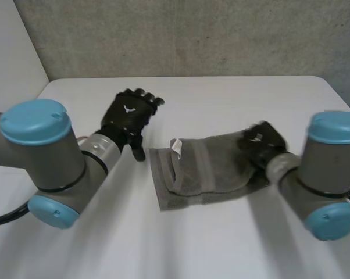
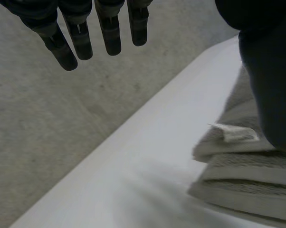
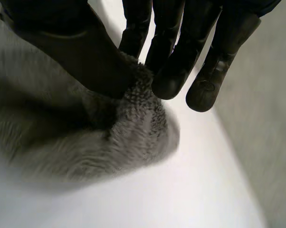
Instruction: Fold the towel.
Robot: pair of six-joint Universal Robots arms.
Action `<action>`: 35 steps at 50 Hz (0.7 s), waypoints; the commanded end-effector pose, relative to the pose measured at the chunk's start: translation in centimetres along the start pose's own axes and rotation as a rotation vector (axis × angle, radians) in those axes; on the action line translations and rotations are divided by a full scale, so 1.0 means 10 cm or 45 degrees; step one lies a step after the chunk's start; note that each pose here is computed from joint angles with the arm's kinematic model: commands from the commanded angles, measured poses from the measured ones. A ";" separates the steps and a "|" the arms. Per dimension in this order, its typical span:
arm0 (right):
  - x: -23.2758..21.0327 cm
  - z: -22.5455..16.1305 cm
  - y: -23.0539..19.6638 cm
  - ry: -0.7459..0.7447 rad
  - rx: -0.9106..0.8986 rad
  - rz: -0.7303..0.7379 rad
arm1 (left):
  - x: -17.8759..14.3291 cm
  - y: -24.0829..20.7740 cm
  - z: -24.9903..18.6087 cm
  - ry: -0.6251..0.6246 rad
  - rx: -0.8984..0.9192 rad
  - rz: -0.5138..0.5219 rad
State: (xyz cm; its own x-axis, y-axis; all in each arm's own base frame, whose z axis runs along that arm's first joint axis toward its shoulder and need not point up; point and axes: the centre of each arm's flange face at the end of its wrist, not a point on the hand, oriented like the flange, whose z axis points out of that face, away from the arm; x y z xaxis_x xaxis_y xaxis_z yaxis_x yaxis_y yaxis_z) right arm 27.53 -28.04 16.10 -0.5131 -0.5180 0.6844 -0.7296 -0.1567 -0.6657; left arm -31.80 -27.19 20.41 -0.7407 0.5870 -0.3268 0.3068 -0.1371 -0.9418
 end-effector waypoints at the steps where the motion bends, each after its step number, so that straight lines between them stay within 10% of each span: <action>1: -0.65 -0.10 -0.84 -0.107 0.394 -0.203 | -0.34 -0.18 -0.03 -0.108 0.054 0.003; 8: -1.55 -0.47 -0.98 -0.432 0.634 -0.469 | -0.54 -0.21 -0.07 -0.176 0.059 0.003; 19: -1.54 -0.55 -0.91 -0.500 0.599 -0.375 | -0.52 -0.15 -0.10 -0.165 0.040 -0.001; 35: -0.37 -0.50 -0.80 -0.275 0.376 0.385 | -0.35 -0.27 -0.04 -0.107 0.115 -0.242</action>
State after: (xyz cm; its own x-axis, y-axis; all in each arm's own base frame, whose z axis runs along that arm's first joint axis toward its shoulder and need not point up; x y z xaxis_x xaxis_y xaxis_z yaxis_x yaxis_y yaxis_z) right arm 35.38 -18.67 18.98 -0.4138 -0.7365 0.5350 -0.4484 -0.3466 -0.8239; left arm -29.15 -28.80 24.14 -0.8225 0.5147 -0.2421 0.1929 -0.1480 -0.9700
